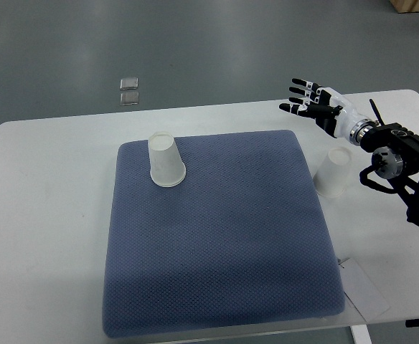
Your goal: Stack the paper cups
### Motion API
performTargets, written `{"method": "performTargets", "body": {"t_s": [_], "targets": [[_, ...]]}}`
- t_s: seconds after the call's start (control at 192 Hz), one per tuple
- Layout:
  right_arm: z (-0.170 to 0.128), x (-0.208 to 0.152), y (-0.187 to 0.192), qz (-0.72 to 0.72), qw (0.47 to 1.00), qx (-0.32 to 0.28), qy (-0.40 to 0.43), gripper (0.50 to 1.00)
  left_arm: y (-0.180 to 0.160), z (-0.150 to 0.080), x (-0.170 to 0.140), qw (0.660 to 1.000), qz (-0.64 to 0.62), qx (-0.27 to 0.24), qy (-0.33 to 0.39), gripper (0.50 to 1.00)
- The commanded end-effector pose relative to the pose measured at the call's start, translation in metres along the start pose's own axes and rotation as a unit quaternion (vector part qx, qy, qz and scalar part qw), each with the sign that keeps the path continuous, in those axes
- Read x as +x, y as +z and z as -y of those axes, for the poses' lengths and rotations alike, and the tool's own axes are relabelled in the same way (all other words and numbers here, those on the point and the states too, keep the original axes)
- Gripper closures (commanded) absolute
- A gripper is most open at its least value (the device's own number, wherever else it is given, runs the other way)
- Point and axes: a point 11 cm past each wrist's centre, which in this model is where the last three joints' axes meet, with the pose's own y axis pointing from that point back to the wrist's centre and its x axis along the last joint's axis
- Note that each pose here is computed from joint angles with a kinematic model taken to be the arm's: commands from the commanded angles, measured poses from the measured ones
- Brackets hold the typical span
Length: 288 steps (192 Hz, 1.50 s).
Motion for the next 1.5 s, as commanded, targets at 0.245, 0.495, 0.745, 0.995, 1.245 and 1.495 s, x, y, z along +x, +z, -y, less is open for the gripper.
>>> {"method": "performTargets", "body": {"t_s": [0.245,0.495,0.745,0.995,1.245,1.495], "targets": [[-0.001,0.003,-0.003,-0.001,1.0,0.002,0.003,0.579,0.0,0.0,0.0,1.0,0.0,0.0,0.001,0.5],[0.0,0.0,-0.003,0.0,1.0,0.003,-0.002,0.579,0.0,0.0,0.0,1.0,-0.001,0.0,0.001,0.5],[-0.001,0.003,-0.005,0.0,1.0,0.007,0.001,0.579,0.0,0.0,0.001,1.0,0.0,0.0,0.001,0.5],[0.001,0.003,-0.014,0.002,1.0,0.017,0.0,0.579,0.0,0.0,0.001,1.0,0.0,0.0,0.001,0.5],[0.001,0.001,-0.011,0.002,1.0,0.013,-0.002,0.579,0.0,0.0,0.001,1.0,0.0,0.0,0.001,0.5],[0.001,-0.003,-0.01,-0.001,1.0,0.01,-0.018,0.579,0.0,0.0,0.0,1.0,0.0,0.0,0.001,0.5]]}}
